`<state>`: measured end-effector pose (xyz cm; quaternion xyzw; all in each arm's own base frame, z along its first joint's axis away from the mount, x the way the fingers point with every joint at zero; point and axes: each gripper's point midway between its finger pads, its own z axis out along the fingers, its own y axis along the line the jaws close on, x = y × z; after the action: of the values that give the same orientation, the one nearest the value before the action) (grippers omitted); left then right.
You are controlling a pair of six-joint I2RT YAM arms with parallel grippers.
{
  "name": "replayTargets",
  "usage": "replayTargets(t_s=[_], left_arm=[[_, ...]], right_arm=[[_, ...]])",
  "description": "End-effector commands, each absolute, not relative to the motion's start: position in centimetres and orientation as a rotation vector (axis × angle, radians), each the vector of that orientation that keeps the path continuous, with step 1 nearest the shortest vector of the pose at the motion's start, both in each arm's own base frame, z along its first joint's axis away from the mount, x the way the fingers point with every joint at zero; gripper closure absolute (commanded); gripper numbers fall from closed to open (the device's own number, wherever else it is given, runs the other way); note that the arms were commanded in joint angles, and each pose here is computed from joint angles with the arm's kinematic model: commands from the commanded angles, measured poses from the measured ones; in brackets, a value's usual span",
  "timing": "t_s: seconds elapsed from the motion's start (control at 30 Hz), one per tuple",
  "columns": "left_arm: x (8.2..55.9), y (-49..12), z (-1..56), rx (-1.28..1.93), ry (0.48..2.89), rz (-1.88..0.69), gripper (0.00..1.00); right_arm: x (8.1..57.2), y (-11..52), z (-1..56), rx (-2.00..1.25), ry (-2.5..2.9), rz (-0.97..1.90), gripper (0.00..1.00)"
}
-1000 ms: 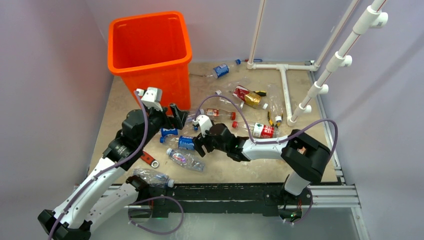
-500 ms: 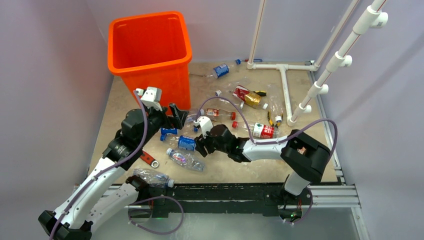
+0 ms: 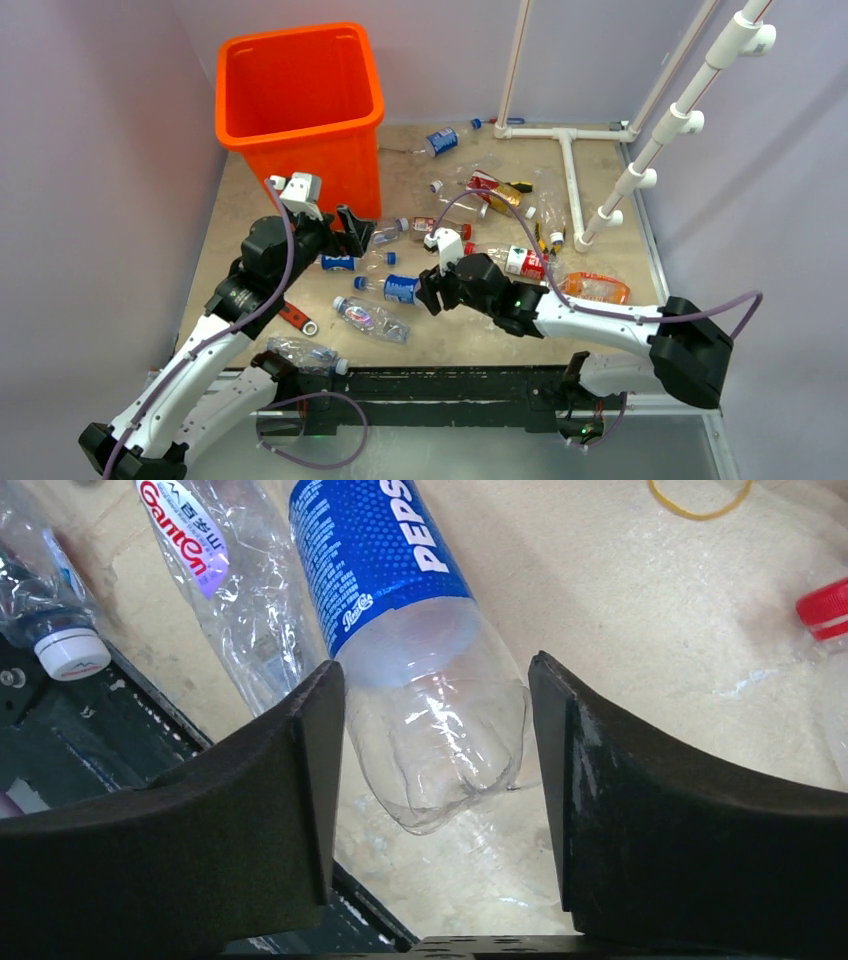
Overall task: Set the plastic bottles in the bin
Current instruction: Pick up the plastic bottle at the center of the board.
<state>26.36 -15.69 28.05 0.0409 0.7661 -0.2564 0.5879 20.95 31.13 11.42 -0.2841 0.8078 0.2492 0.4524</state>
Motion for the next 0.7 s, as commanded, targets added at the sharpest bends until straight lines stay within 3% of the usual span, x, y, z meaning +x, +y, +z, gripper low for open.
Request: replayTargets(t_s=[0.0, 0.13, 0.37, 0.67], left_arm=[[26.6, -16.2, 28.6, 0.082, 1.761, -0.645, 0.02], [26.7, -16.2, 28.6, 0.079, 1.762, -0.648, 0.02], [26.6, -16.2, 28.5, 0.080, 1.765, -0.652, 0.02], [26.5, -16.2, 28.6, 0.082, 1.763, -0.659, 0.02]], right_arm=[[19.8, 29.9, 11.0, -0.660, 2.078, 0.621, 0.28], [19.9, 30.1, 11.8, -0.677, 2.085, 0.609, 0.13], [20.7, 31.8, 11.6, -0.799, 2.123, 0.513, 0.02], [19.8, 32.4, 7.4, -0.996, 2.230, 0.328, 0.02]])
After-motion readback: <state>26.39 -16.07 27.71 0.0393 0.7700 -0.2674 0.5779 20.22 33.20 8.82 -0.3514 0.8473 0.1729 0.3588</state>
